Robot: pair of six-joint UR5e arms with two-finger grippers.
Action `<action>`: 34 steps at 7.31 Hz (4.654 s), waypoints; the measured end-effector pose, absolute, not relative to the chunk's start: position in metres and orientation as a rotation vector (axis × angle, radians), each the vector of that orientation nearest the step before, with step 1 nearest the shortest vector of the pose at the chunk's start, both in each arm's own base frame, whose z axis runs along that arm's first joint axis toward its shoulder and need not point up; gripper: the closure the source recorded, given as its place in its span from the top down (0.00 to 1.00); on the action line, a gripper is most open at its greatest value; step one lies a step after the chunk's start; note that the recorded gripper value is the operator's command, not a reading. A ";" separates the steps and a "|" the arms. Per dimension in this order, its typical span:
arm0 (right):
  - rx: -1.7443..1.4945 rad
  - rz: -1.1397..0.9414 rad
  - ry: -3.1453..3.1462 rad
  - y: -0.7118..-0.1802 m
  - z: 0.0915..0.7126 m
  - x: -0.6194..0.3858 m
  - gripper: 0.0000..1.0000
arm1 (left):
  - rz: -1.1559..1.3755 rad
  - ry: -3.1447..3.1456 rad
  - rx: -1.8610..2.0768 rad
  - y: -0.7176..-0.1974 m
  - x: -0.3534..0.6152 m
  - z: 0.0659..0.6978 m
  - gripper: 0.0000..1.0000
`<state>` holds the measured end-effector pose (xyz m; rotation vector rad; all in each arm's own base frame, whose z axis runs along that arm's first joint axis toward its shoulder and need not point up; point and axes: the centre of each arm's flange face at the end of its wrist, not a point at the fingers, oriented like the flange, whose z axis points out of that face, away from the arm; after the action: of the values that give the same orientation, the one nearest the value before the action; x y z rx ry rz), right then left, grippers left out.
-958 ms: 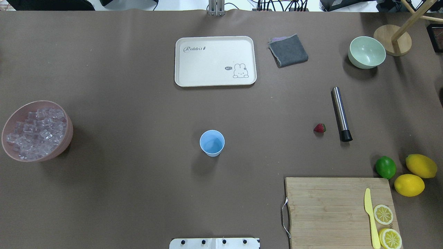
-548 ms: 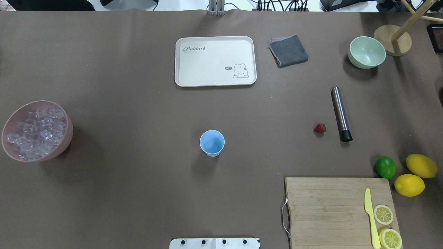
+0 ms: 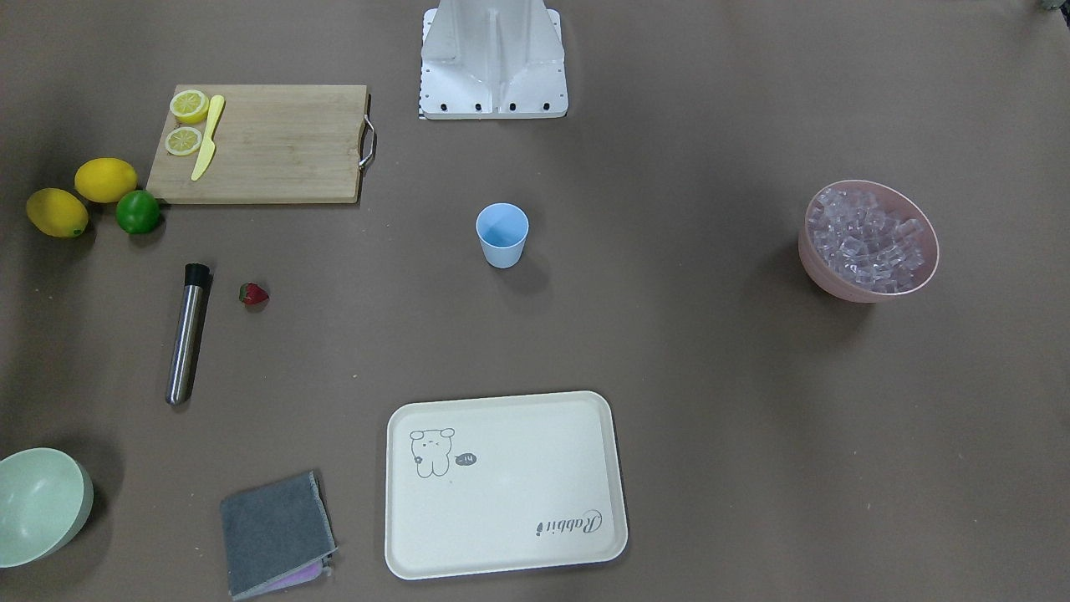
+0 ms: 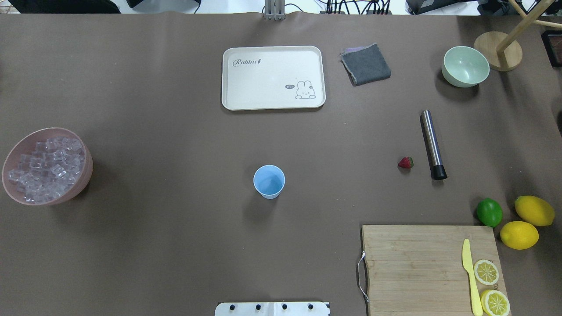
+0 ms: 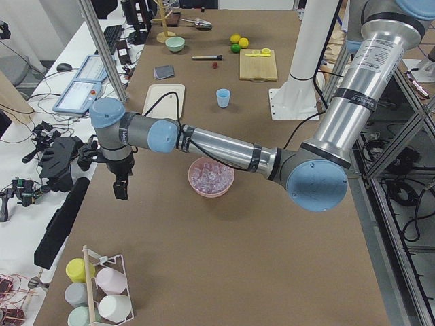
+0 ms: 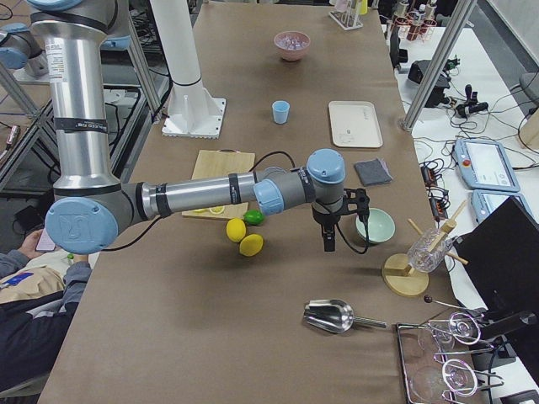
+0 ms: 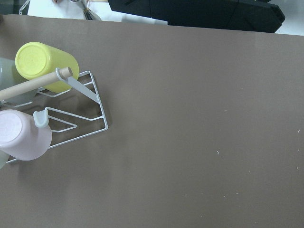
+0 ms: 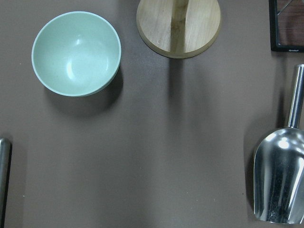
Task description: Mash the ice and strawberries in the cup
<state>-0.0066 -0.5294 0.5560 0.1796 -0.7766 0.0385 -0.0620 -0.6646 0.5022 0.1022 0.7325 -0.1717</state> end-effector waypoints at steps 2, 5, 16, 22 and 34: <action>0.175 0.041 -0.775 -0.528 0.559 -0.006 1.00 | -0.150 0.758 0.131 -0.662 -0.067 0.502 0.98; 0.161 0.054 -0.780 -0.523 0.563 -0.006 1.00 | -0.123 0.786 0.200 -0.663 -0.069 0.495 0.98; 0.071 0.242 -0.822 -0.474 0.570 0.011 1.00 | 0.238 1.095 0.255 -0.579 0.073 0.384 0.98; 0.050 0.250 -0.827 -0.452 0.577 0.013 1.00 | 0.704 1.041 0.438 -0.473 0.158 0.506 0.97; 0.029 0.263 -0.813 -0.453 0.590 0.013 1.00 | 1.143 1.092 0.668 -0.426 0.212 0.520 0.81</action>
<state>0.0131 -0.4529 0.5897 0.0290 -0.8132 0.2627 0.2124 -0.4262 0.5201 0.6684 1.0924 1.1429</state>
